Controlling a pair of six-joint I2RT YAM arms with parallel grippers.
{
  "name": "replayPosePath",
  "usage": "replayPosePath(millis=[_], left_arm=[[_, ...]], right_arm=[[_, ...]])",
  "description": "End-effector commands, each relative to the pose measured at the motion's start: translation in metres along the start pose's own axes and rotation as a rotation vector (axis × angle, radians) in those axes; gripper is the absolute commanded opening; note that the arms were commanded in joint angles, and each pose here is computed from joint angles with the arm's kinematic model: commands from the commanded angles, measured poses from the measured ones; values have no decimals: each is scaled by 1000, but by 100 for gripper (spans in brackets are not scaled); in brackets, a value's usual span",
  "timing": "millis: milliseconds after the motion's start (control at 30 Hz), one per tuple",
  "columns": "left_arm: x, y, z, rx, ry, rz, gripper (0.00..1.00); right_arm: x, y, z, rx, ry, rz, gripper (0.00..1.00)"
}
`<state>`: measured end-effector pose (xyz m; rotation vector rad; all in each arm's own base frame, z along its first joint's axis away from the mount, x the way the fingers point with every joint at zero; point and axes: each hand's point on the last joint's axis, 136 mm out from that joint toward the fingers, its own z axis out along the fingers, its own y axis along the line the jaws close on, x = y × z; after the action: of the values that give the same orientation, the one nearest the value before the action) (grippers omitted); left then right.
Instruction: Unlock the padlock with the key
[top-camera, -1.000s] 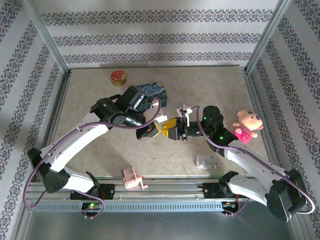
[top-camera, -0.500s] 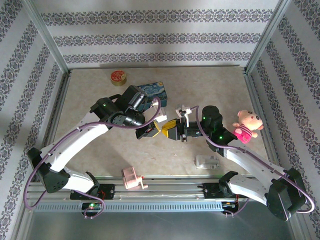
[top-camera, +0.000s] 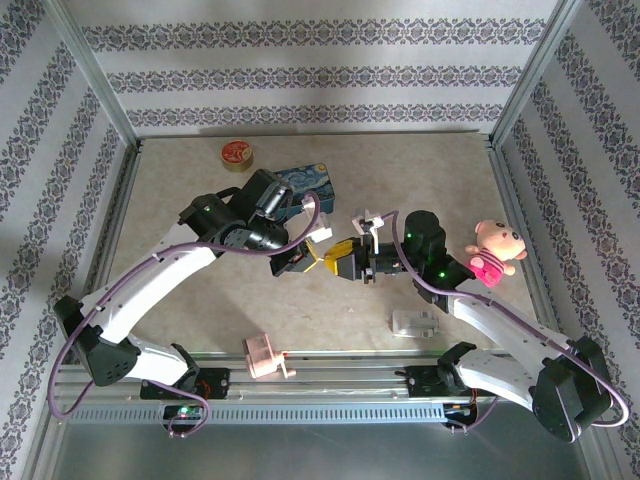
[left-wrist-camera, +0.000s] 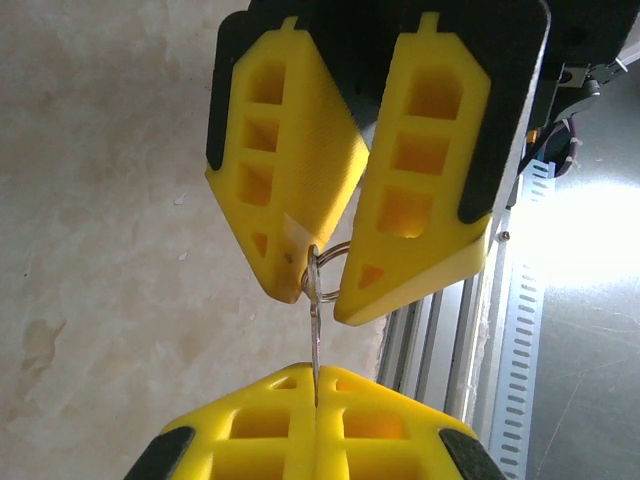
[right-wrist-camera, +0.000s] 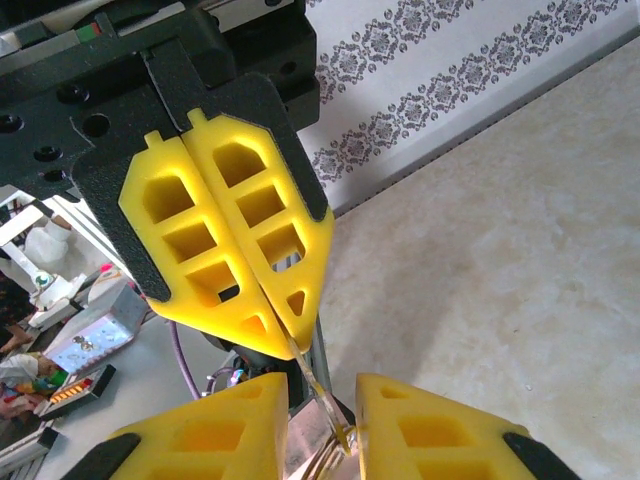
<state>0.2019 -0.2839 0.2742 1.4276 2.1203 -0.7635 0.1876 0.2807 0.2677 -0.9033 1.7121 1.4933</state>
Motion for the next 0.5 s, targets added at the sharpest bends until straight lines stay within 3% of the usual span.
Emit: replayPosePath(millis=[0,233,467], left_arm=[[-1,-1,-8,0,-18,-3,0],[-3,1,-9,-1,-30,-10,0],[-4,3,-9,0,-39,-19,0]], right_arm=[[-4,4,-2,-27,-1,-20,23],[-2,5,-2,-39,7,-16,20],[-1,8,-1,-62,18,-14,2]])
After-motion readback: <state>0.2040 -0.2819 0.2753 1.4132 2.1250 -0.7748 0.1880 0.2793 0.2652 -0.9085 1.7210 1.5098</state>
